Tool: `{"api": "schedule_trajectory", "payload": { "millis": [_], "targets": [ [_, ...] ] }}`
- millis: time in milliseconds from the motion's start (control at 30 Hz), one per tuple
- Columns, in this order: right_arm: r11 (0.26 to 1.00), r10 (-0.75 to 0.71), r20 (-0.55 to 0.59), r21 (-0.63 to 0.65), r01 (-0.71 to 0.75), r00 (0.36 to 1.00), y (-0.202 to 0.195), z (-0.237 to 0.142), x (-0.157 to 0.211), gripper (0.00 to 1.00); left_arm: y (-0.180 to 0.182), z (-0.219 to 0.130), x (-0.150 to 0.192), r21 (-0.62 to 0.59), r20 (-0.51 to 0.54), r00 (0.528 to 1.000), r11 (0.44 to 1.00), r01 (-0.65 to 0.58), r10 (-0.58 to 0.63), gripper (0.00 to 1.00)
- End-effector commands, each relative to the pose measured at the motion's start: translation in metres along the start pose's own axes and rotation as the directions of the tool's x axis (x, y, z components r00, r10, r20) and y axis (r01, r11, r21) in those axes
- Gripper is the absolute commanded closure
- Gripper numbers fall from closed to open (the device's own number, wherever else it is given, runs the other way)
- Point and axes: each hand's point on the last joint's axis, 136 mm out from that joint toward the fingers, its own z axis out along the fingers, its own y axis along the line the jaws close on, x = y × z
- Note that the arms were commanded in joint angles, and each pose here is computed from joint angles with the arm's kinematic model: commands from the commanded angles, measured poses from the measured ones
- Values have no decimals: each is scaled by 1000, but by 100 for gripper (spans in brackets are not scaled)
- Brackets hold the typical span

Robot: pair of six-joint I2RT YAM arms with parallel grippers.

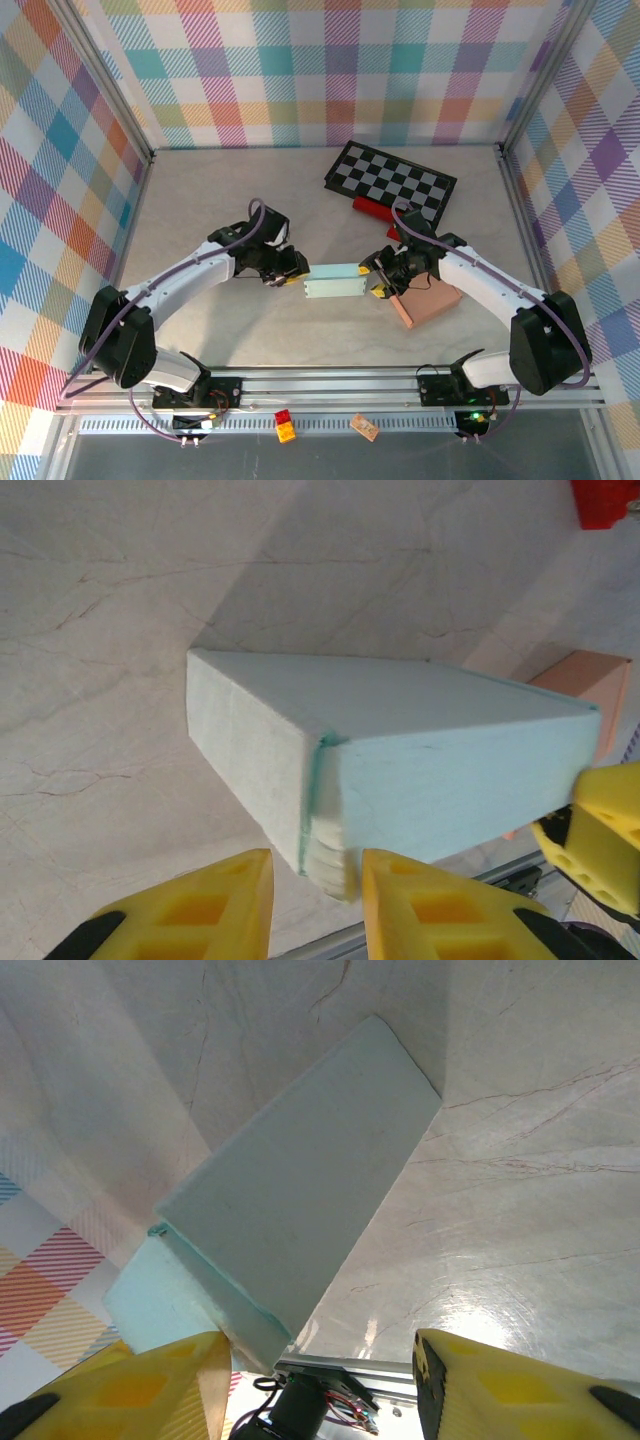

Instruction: Fold the paper box

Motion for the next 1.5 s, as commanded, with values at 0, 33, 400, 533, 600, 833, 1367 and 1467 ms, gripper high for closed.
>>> {"api": "schedule_trajectory", "payload": {
  "millis": [0,33,400,533,600,833,1367,1467],
  "targets": [
    [991,52,13,127,-53,999,-34,9,-6,49,9,7,5,-18,-30,1000,1000,4,-4,71],
    [990,53,12,131,-55,998,-35,10,-6,49,10,8,5,-20,-34,999,1000,3,-3,72],
    [981,71,13,182,-72,997,-46,17,-9,49,32,20,12,-79,-59,998,997,-10,5,76],
    [980,69,23,183,-72,997,-45,14,-10,49,44,25,17,-107,-68,998,994,-15,8,78],
    [986,42,36,157,-47,998,-36,9,-11,50,48,26,19,-111,-72,997,994,-15,7,79],
    [997,-53,98,65,47,994,3,-19,-11,51,47,26,18,-110,-69,998,994,-22,15,80],
    [999,16,125,41,-22,992,-2,-17,-12,42,36,23,13,-72,-35,998,996,-60,58,80],
    [996,88,148,-28,-84,985,6,-20,-9,32,32,25,12,-64,-21,997,995,-82,81,80]
  ]
}}
